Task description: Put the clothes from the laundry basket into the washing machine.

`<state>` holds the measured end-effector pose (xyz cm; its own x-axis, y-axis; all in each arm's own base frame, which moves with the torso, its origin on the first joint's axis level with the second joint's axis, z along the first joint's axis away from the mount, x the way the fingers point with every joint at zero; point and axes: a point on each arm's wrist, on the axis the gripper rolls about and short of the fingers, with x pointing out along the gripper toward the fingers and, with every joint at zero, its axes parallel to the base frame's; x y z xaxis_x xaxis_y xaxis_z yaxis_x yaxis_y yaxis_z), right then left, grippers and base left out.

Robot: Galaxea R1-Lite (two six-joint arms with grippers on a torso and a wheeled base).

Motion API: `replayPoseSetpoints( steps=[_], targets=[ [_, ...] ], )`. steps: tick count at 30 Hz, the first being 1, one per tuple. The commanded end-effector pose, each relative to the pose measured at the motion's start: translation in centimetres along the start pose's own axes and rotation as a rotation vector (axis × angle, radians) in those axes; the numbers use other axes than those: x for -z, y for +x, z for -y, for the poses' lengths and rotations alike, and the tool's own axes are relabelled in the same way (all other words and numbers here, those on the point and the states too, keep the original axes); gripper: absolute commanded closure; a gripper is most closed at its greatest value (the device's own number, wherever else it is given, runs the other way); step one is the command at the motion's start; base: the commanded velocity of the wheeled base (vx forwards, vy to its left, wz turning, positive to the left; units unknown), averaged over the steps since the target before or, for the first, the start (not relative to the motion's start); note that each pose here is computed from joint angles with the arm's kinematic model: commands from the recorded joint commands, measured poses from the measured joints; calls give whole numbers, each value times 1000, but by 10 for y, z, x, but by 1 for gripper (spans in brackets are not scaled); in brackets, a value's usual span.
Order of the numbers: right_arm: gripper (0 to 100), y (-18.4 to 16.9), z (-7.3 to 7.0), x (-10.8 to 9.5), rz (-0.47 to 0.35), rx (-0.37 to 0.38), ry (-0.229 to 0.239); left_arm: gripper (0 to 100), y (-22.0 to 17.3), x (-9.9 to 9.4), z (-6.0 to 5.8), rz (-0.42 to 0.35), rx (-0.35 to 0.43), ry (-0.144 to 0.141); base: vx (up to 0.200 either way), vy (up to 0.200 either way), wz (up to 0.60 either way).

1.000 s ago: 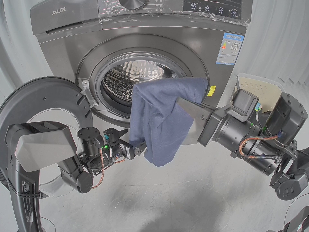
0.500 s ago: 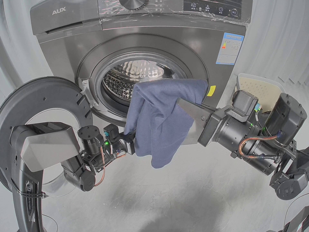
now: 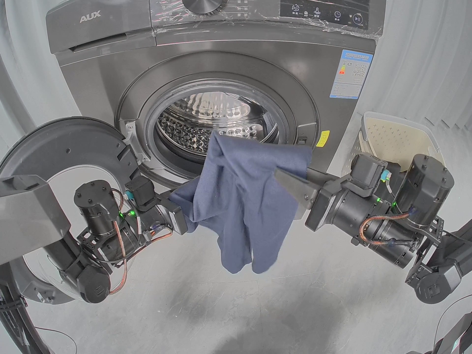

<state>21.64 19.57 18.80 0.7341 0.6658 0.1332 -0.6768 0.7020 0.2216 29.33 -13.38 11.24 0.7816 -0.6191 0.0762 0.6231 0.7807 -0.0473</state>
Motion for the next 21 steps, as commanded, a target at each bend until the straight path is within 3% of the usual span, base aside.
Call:
replayPoseSetpoints(
  steps=[1, 10, 21],
  targets=[
    [0, -2, 11, 20, -78, 38, -13, 100, -18, -42, 24, 115, 65, 8, 0, 0, 0],
    [0, -13, 16, 46, -184, 58, -47, 100, -13, -76, 46, 245, 125, -2, 0, 0, 0],
    [0, -13, 15, 54, -214, 50, -49, 100, -3, -94, 50, 331, 66, -5, 0, 0, 0]
  ],
)
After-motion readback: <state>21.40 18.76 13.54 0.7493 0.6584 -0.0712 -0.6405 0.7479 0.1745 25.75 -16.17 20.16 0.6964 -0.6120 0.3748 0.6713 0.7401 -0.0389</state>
